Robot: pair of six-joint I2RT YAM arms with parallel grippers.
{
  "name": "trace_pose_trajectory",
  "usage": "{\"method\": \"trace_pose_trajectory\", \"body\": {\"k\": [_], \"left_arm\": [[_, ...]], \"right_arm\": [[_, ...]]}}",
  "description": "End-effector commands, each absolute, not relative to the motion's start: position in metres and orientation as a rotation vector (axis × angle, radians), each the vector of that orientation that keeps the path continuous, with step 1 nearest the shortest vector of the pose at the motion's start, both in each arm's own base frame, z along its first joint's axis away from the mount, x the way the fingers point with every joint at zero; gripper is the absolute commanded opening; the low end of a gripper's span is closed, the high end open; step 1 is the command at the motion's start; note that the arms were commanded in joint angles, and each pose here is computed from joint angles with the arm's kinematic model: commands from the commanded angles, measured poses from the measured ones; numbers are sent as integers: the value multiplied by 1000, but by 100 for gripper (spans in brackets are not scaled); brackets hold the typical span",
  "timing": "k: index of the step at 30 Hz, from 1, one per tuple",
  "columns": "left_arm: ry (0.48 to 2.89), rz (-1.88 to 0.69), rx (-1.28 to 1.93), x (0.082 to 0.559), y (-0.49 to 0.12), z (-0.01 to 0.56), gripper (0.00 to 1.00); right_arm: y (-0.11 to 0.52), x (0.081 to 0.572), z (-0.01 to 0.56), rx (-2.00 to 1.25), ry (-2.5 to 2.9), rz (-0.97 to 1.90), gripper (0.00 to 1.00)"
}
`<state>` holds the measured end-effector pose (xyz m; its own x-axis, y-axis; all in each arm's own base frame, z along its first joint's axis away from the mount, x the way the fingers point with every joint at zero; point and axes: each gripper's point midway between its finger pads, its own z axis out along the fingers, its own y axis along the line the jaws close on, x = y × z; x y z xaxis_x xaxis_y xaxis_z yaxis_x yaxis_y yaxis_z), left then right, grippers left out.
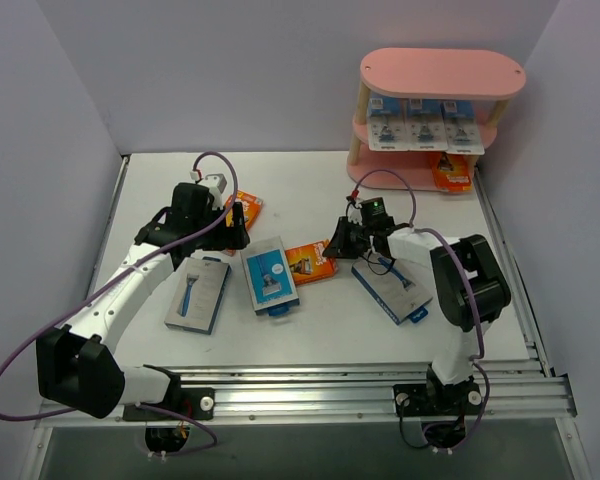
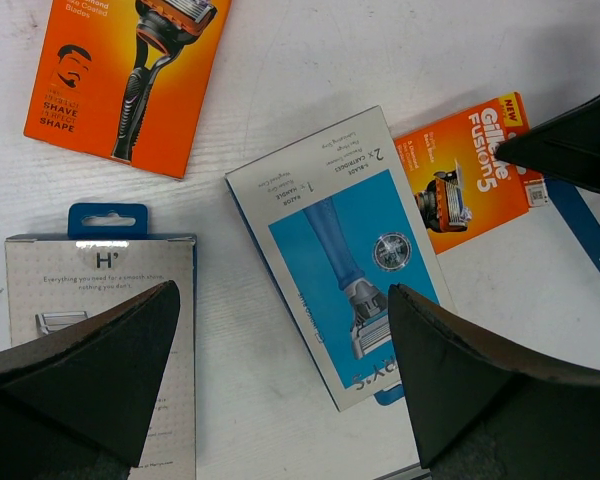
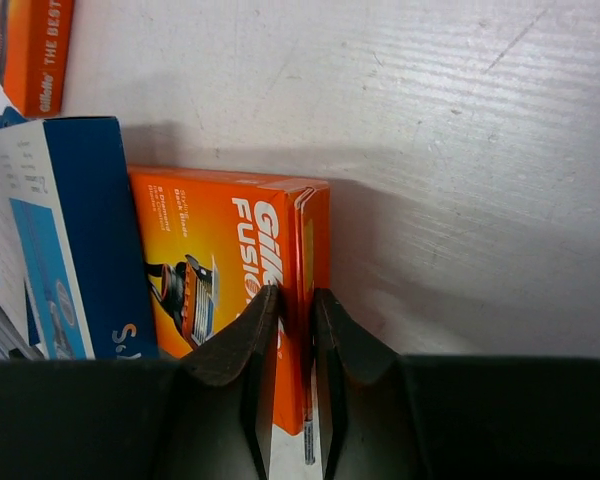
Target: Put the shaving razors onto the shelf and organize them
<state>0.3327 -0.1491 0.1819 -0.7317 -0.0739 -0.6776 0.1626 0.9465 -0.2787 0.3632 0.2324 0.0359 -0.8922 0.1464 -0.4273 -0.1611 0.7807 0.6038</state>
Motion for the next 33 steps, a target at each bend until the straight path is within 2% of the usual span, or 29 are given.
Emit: {"method": "trace_pose_trajectory", "body": {"k": [1,9,13,25,33], "left_arm": [[2315,-439,88,338,-154,199,94],[2312,-443,89,337,-154,200,94],[2311,-449,91,336,-155,201,94],[2309,-461,94,336,-157,202,94],[2310,-470,97,335,-158,202,94]], "right_arm": [[228,381,89,-25,2409,915,0],[211,402,167,16,2263,871,0],[195,406,185,45,2230,812,0],[125,403,181,265,2192,718,0],[79,389,164,528,2099,674,0]]}}
